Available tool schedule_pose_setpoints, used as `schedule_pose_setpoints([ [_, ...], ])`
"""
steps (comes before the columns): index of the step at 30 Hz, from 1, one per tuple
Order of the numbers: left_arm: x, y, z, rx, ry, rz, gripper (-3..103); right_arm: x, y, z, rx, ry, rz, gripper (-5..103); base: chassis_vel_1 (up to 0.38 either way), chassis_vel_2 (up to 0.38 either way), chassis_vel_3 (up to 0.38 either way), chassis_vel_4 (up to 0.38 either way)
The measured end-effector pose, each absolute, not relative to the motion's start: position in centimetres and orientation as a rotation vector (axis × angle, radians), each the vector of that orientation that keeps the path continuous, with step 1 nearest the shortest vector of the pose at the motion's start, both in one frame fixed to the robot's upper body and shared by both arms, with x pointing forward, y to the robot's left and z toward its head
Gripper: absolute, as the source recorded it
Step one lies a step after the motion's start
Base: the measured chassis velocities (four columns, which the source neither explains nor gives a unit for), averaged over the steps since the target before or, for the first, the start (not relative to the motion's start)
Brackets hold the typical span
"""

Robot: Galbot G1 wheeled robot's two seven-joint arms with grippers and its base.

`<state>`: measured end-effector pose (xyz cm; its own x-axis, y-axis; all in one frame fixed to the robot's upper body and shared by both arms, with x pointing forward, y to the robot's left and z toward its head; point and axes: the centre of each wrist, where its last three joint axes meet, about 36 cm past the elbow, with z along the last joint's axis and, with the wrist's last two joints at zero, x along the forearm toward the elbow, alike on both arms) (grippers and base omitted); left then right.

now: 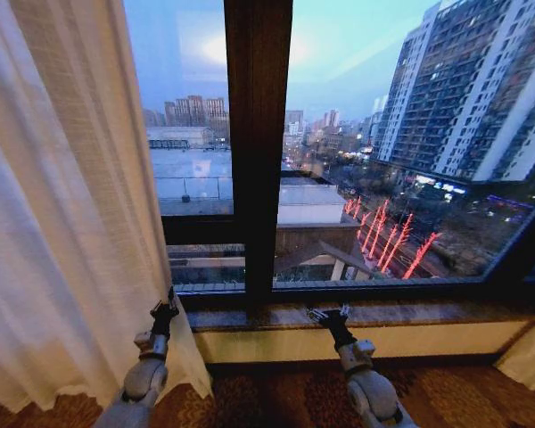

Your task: Open the curtains by pulling them apart, changing their state from closed to fully open.

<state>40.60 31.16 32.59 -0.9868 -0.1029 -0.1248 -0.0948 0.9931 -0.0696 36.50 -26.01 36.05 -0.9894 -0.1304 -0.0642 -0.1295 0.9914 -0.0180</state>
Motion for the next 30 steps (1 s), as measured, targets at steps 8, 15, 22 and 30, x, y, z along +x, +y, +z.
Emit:
schedule_pose_setpoints([
  [8, 40.31, 30.54, 32.23, -0.173, 2.986, -0.141, 0, 36.5, -26.01, 36.05, -0.2, 3.07, -0.021, 100, 0.0, 0.0, 0.0, 0.0],
  [15, 40.3, 30.44, 32.1, -0.188, 2.988, -0.145, 0, 36.5, -26.01, 36.05, -0.2, 3.07, -0.021, 100, 0.0, 0.0, 0.0, 0.0],
  [22, 40.44, 30.14, 32.05, -0.186, 2.986, -0.153, 0, 36.49, -26.01, 36.05, -0.2, 3.07, -0.021, 100, 0.0, 0.0, 0.0, 0.0],
  [30, 40.56, 30.14, 31.93, -0.19, 2.989, -0.153, 0, 36.5, -26.01, 36.05, -0.2, 3.07, -0.021, 100, 0.011, 0.011, 0.009, 0.013],
])
